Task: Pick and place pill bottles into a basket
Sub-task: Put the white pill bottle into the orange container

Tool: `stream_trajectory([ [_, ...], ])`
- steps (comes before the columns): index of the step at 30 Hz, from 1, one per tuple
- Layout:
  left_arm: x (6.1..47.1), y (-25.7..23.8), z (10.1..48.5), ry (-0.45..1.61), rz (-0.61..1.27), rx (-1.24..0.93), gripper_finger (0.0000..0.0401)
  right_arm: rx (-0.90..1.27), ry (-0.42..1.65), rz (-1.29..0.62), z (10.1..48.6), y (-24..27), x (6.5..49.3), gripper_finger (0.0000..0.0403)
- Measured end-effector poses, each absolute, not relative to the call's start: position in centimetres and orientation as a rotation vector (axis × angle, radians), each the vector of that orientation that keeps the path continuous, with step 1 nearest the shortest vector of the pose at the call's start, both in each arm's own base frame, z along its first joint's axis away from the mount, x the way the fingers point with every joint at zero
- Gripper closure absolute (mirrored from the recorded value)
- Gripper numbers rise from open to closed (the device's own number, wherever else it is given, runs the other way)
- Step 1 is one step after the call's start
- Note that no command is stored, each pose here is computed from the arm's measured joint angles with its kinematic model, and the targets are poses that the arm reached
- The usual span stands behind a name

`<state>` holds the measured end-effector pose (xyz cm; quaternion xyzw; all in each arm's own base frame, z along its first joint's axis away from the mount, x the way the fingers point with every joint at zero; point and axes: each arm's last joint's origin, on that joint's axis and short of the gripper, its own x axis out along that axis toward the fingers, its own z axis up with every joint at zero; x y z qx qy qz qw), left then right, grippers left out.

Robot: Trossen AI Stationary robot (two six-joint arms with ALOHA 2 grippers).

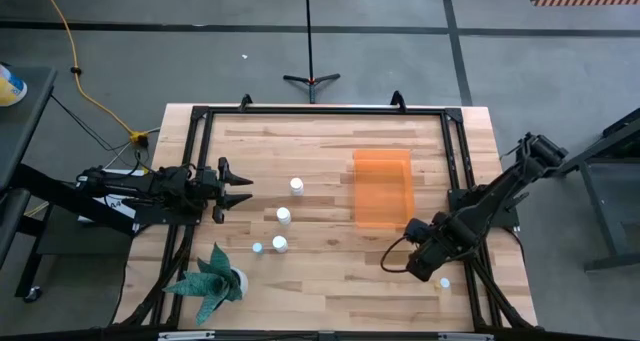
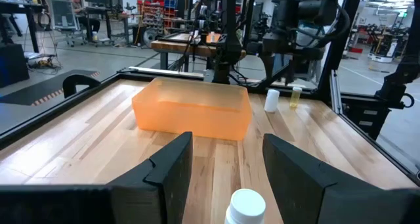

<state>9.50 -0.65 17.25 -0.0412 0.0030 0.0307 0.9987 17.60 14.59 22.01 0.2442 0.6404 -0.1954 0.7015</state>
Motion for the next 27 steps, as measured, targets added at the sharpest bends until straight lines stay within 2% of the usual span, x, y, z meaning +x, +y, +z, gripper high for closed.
stream_trajectory([
  [27, 9.5, -0.7, 17.3, 0.006, 0.061, -0.082, 0.018, 0.439, 1.538, -0.479, 17.9, 15.0, 17.9, 0.0179],
])
